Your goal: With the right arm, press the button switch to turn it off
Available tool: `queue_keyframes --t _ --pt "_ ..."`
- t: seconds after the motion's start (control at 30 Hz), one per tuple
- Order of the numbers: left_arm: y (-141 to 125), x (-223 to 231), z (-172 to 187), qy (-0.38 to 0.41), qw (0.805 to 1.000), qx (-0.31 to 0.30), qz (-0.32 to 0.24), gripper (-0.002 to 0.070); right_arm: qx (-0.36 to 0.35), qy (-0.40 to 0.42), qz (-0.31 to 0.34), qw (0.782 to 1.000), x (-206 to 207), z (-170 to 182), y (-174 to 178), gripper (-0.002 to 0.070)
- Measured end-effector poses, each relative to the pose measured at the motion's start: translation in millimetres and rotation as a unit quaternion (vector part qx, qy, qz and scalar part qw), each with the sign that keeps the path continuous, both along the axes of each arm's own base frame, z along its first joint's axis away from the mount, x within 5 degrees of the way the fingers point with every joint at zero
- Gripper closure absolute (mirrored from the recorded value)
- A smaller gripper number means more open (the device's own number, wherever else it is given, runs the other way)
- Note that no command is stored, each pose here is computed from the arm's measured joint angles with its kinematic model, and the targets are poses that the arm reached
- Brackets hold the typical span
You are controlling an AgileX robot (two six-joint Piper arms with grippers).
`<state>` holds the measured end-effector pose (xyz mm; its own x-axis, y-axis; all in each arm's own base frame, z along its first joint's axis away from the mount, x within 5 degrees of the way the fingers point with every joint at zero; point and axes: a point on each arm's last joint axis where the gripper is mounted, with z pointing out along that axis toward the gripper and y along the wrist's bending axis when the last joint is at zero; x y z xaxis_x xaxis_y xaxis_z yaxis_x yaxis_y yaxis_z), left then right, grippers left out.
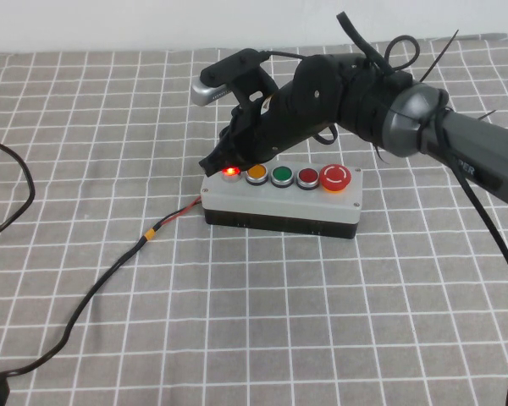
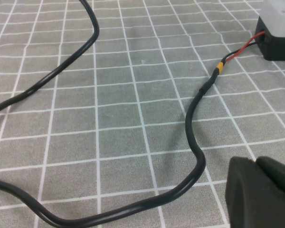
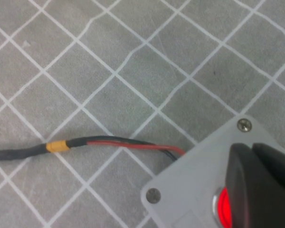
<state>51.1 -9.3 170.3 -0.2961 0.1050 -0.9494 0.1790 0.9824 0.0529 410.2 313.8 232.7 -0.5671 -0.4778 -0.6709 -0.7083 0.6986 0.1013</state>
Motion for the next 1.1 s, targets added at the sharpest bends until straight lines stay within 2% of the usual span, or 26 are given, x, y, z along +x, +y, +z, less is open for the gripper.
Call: queue_keyframes --t 0.27,0.47,0.57,0.77,0.97,1.1 --pt "0.0 0.0 0.0 0.000 1.000 0.000 0.000 0.0678 0.004 -0.001 0.002 1.000 0.9 4.4 1.3 0.0692" --pt "0.0 0.0 0.0 0.000 1.000 0.000 0.000 0.0678 -0.005 -0.011 0.015 1.000 -0.6 27.6 0.1 0.0692" --pt "0.0 0.0 0.0 0.000 1.000 0.000 0.000 0.0678 -0.009 -0.029 0.021 0.999 -6.6 54.7 -5.6 0.0692" --pt "0.0 0.0 0.0 0.000 1.000 0.000 0.000 0.0678 -0.006 -0.094 0.022 0.995 -37.4 139.0 -32.5 0.0692" --pt "0.0 0.0 0.0 0.000 1.000 0.000 0.000 0.0678 0.017 -0.145 0.017 0.989 -85.8 212.8 -68.7 0.0692" --pt "0.0 0.0 0.0 0.000 1.000 0.000 0.000 0.0678 0.029 -0.165 0.015 0.986 -127.2 242.2 -98.5 0.0692"
